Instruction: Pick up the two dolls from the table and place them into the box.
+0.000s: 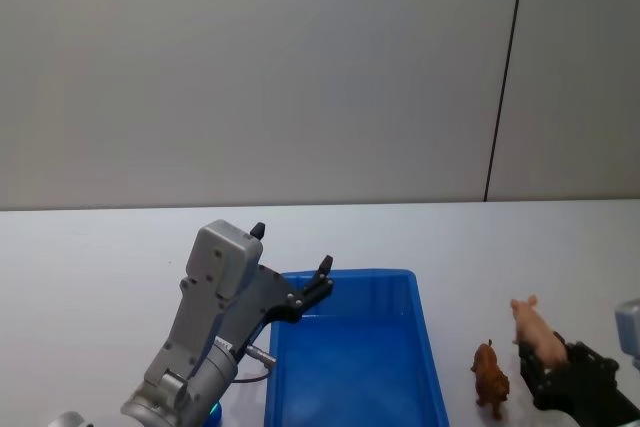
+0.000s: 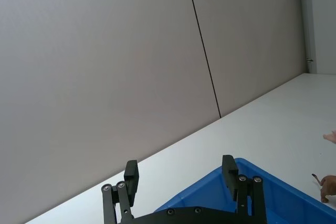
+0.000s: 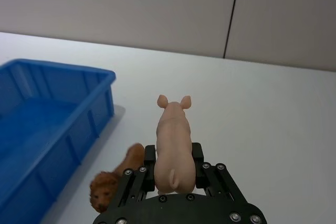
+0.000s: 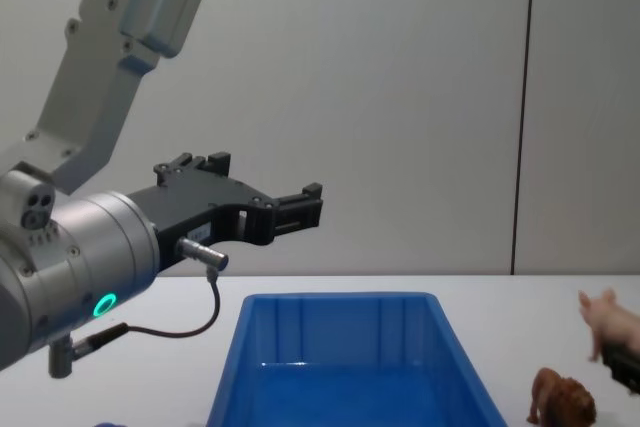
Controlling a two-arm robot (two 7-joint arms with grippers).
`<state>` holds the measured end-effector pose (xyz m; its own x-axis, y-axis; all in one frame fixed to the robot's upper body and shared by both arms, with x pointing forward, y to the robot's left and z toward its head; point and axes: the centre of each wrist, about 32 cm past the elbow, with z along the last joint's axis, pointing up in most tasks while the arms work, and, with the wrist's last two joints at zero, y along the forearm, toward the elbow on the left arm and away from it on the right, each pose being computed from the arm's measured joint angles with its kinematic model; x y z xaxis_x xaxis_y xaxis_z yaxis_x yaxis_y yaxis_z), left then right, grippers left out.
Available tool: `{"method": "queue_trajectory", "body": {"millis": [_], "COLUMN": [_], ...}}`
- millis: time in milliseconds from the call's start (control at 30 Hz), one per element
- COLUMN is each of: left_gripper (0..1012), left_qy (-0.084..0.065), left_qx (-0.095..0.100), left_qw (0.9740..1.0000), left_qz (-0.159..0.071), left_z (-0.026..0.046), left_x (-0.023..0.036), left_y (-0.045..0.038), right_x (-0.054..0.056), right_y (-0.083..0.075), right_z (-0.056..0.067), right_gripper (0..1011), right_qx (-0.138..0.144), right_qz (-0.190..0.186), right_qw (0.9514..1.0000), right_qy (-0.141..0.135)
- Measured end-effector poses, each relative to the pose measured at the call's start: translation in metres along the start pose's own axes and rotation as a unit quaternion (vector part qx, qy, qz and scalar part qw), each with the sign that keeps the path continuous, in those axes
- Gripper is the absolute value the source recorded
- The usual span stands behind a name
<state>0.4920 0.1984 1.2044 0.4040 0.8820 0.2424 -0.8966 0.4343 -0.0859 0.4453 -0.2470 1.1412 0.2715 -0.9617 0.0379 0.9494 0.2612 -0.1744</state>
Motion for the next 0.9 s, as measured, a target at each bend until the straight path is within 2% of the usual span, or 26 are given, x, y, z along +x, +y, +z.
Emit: {"method": "queue_trajectory", "body": {"millis": [300,533,600,767,900], "left_gripper": [1001,1001,1001,1001,1001], "left_qy": [0.000,0.000,0.000,0.000,0.000], "left_qx": [0.000,0.000,0.000,0.000,0.000], "left_qw": [1.0000,1.0000,1.0000,1.0000,1.0000], "left_qz": [0.000,0.000,0.000,0.000,0.000], "left_z": [0.0000,0.0000,0.0000,0.0000,0.0000], "left_x": [0.0000,0.0000,0.0000,0.0000,0.0000], "left_y": [0.0000,0.0000,0.0000,0.0000,0.0000], "right_x": [-0.006,-0.015,-0.020,-0.027,-0.037], "right_y": [0.006,0.015,0.020,0.027,0.038], "right_z": [0.018,0.029,0.034,0.038,0.043], "right_gripper": [380,380,380,380,380], "right_qx": [0.027,0.041,0.045,0.048,0.048], "right_qz": [0.045,0.092,0.114,0.143,0.177], "right_qw": [0.9986,0.9949,0.9925,0.9886,0.9830], "right_qy": [-0.002,-0.002,-0.003,-0.003,-0.003]}}
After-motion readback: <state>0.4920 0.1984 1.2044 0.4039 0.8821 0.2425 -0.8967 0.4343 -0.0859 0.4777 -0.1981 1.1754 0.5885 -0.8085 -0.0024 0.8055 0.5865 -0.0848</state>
